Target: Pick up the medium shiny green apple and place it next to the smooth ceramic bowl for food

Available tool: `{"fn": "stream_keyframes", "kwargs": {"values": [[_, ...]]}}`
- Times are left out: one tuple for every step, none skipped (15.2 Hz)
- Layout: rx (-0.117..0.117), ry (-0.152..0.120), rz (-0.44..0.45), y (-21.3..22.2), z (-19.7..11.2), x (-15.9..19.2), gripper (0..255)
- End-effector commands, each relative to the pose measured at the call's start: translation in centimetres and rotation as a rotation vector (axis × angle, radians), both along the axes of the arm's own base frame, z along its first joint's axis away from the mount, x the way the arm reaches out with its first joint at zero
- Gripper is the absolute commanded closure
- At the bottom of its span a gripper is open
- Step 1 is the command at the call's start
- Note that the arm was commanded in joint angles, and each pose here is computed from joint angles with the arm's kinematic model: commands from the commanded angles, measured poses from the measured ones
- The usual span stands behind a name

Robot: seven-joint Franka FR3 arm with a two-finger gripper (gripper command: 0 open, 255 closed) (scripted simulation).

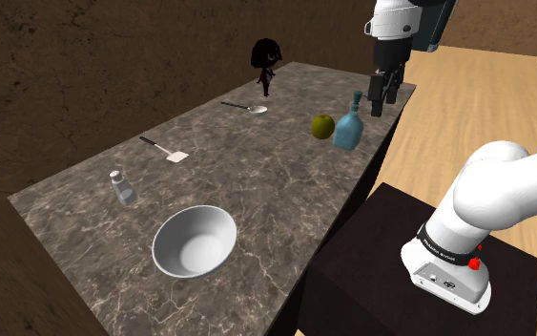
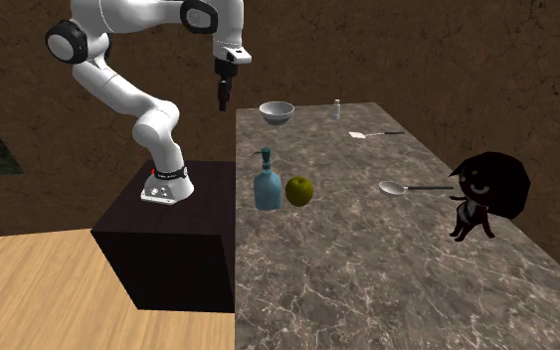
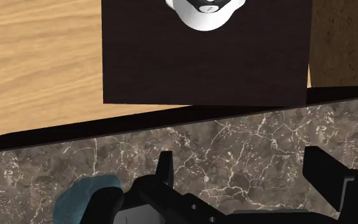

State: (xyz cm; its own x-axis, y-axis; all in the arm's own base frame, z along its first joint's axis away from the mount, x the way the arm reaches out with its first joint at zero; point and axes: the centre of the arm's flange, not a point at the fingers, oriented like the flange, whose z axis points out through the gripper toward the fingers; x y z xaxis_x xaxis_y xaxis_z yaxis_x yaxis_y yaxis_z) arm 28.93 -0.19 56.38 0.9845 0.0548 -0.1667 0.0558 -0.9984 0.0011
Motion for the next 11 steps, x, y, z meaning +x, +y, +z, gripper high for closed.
{"fn": "stream_keyframes", "kwargs": {"values": [[0.0,0.0,0.0,0.0,0.0,0.0,0],[0.002,-0.009,0.006,-0.8,-0.6,0.8,0],[0.004,-0.017,0.012,-1.6,-1.1,1.5,0],[0.006,-0.026,0.018,-2.4,-1.6,2.3,0],[0.008,-0.034,0.024,-3.2,-2.2,3.1,0],[0.01,-0.043,0.03,-4.0,-2.7,3.9,0],[0.012,-0.051,0.036,-4.8,-3.2,4.7,0],[0.013,-0.06,0.041,-5.5,-3.8,5.5,0],[0.015,-0.068,0.047,-6.3,-4.3,6.3,0],[0.017,-0.077,0.053,-7.1,-4.8,7.1,0],[0.019,-0.085,0.059,-7.8,-5.3,8.0,0]]}}
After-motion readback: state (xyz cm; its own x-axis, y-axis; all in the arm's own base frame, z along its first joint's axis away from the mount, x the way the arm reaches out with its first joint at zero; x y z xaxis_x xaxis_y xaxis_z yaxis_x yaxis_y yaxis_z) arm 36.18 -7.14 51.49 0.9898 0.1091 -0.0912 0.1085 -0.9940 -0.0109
